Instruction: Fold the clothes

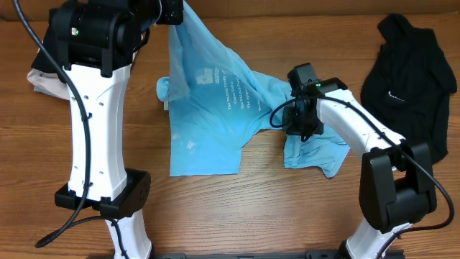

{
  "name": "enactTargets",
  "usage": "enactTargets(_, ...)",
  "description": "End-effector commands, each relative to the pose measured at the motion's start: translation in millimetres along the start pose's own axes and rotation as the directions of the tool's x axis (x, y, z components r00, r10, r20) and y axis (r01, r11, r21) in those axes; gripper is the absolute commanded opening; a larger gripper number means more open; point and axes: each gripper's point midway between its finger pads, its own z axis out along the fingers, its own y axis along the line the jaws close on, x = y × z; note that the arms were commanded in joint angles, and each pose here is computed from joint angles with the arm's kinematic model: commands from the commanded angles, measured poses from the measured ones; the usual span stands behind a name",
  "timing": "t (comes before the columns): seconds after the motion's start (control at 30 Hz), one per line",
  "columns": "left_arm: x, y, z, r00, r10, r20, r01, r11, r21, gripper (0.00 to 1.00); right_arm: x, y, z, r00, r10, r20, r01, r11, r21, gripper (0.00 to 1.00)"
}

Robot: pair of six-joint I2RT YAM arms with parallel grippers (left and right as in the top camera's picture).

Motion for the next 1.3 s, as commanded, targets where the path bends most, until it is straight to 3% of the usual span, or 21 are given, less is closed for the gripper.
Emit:
enactTargets(0.0,-8,4,-9,0.999,0.035,0.033,-0.034,0.999,-0.026,0.04,-11,-17,-1,0.998,0.012,0.056,-0.016,0.996,0.085,0.04)
enactTargets(0.2,-26,31,-55,0.99,0.037,0.134,-0.011,0.982,-0.19,0.04,-25,-37,-52,0.996,0.051,0.074,-0.058,0.994,0.088,0.04)
enactTargets(0.37,-37,49,-111,0.973,0.051,0.226,0.018,0.956,-0.293,0.04,-26,-35,-140,0.991,0.056,0.124,-0.045,0.995,-0.091,0.04)
enactTargets(0.63,-41,51,-185,0.94,0.058,0.337,0.046,0.955,-0.294,0.04,4,-68,-260,0.956,0.109,0.271,-0.076,0.989,-0.131,0.04)
enactTargets(0.87,-37,53,-246,0.902,0.056,0.428,0.073,0.957,-0.281,0.04,40,-58,-339,0.892,0.113,0.437,-0.009,0.972,-0.233,0.04)
enactTargets(1.07,-24,65,-287,0.885,0.063,0.462,0.106,0.937,-0.332,0.04,72,-47,-371,0.849,0.115,0.515,0.063,0.947,-0.315,0.04)
enactTargets(1.27,-11,72,-249,0.939,0.074,0.337,0.068,0.918,-0.39,0.04,67,-47,-344,0.894,0.112,0.434,0.029,0.952,-0.306,0.04)
